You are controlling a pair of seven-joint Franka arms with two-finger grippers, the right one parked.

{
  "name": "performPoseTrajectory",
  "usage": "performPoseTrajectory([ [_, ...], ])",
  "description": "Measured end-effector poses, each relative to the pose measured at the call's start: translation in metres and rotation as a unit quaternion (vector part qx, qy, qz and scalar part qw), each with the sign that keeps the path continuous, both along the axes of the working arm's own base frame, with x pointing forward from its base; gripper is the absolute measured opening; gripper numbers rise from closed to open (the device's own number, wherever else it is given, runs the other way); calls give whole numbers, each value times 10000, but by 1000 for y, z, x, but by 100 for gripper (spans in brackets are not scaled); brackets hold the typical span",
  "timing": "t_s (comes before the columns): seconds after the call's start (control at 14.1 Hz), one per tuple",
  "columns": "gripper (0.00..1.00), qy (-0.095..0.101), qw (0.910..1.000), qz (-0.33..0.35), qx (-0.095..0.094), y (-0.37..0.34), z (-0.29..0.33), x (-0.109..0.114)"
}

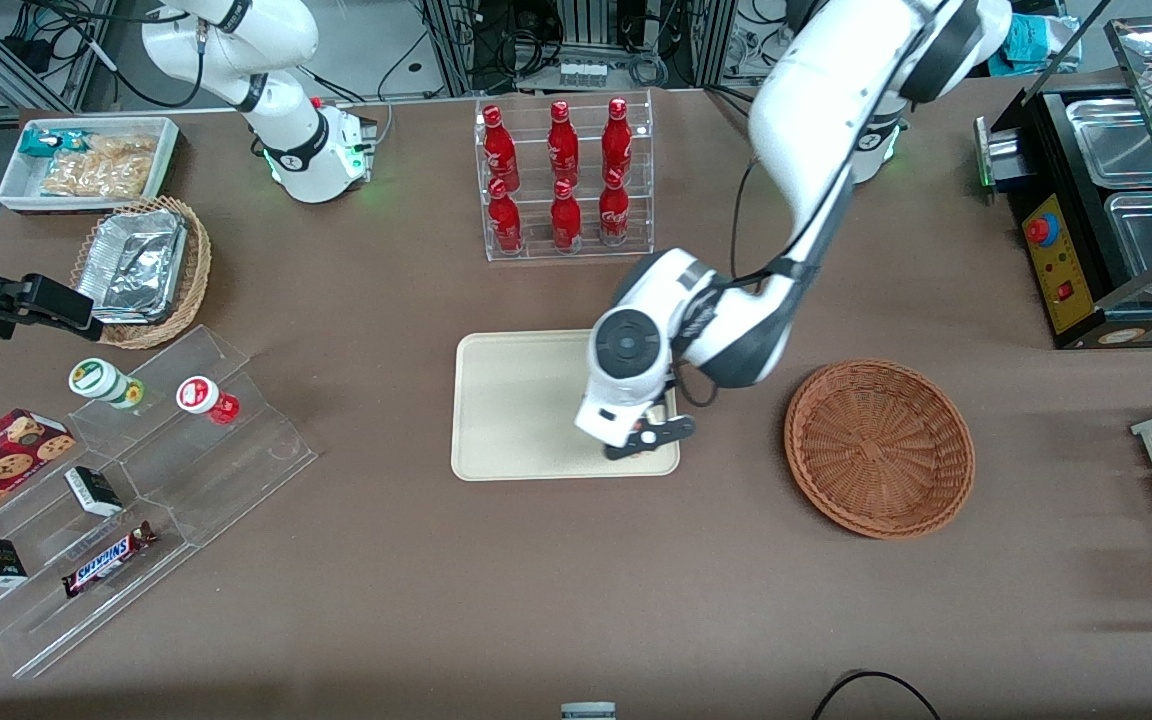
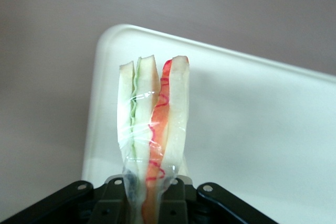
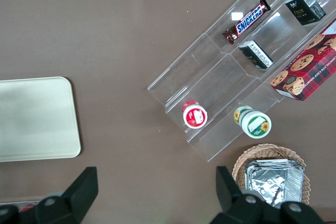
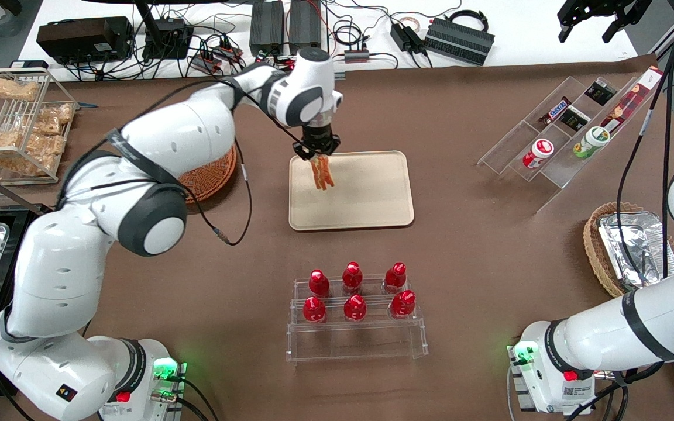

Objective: Place sandwich from basket to tray
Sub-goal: 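Carry the sandwich to the cream tray and lower it onto it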

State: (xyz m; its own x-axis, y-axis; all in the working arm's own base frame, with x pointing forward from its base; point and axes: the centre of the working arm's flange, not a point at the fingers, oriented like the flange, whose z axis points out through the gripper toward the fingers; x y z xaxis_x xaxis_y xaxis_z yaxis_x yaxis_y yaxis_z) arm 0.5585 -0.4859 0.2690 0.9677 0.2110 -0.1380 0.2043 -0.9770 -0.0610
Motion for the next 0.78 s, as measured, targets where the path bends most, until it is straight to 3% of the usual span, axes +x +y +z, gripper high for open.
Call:
performPoseTrajectory([
  [0.14,19,3,9991,-364,-215,-26,-16,-12],
  [0.28,19,94,9965,-780,-291,-44,-27,-28],
  [0.71,22,156,9869,-1594,-214,-52,-50,-41],
  [0.78,27,172,9867,-1606,-202,-52,-54,-41],
])
